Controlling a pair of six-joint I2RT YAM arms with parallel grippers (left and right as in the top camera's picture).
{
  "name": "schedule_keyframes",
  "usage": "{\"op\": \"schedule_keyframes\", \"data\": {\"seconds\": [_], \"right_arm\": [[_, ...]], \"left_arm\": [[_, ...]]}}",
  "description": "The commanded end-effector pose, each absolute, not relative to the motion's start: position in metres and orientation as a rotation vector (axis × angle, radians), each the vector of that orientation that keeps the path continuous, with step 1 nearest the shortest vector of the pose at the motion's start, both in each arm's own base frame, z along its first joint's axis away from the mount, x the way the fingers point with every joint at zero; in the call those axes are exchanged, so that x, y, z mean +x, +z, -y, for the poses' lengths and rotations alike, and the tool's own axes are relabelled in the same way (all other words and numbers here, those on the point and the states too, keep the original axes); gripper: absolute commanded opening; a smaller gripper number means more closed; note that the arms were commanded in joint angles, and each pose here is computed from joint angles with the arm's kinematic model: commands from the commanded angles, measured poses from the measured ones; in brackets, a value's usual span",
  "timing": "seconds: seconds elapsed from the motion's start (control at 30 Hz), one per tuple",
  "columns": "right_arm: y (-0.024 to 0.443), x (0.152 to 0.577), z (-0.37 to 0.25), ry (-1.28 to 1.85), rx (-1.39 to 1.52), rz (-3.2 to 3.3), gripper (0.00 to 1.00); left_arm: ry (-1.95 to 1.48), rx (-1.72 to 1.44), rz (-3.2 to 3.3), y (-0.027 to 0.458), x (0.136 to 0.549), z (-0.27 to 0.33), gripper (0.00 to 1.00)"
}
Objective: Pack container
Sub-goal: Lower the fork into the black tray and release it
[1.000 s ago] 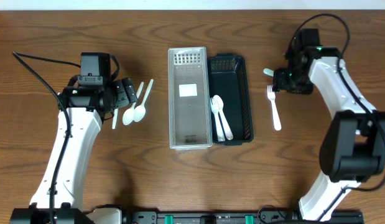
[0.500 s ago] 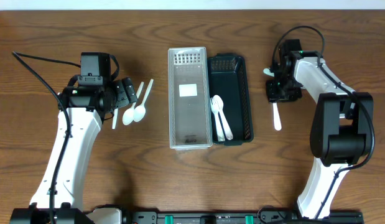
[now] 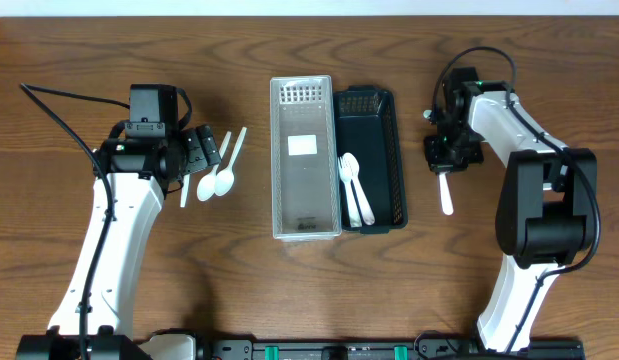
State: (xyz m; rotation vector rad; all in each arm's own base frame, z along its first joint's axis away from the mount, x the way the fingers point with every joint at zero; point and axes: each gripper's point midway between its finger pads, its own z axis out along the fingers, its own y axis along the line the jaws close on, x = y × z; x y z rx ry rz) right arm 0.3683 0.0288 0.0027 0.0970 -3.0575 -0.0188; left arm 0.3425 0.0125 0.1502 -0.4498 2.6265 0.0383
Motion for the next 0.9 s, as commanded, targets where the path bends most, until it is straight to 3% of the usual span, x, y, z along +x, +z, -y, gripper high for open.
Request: {"op": "schedule_keyframes", "data": {"seconds": [0.0,0.17,0.33,0.47,0.7,0.8,0.87], "right_arm": [[0.047,0.375,-0.047,-0.046,0.169,3.167,0.01],[0.130,0.377,-0.102,-0.233,0.384,3.380,0.01],[0.170,0.370,-0.164,-0.440,0.503,3.473,0.01],[0.155,0.364,-0.188,-0.448,0.416,3.451,0.01],[0.082,0.363,-0.194,-0.305,0.239,3.329,0.01],[0.078,0.368,-0.208,-0.405,0.396,3.317,0.29],[0.089,0.378,-0.212,-0.431,0.475,3.361,0.42]], "left_arm": [[0.040,-0.453,-2.617,0.154,0.346,-0.014,0.98],[0.040,-0.453,-2.617,0.154,0.346,-0.014,0.98],[0.040,-0.453,-2.617,0.154,0.346,-0.014,0.98],[0.040,-0.453,-2.617,0.154,0.346,-0.014,0.98],[0.040,-0.453,-2.617,0.154,0.346,-0.014,0.98],[0.040,-0.453,-2.617,0.154,0.346,-0.014,0.98],[0.040,-0.453,-2.617,0.154,0.346,-0.014,0.98]]}}
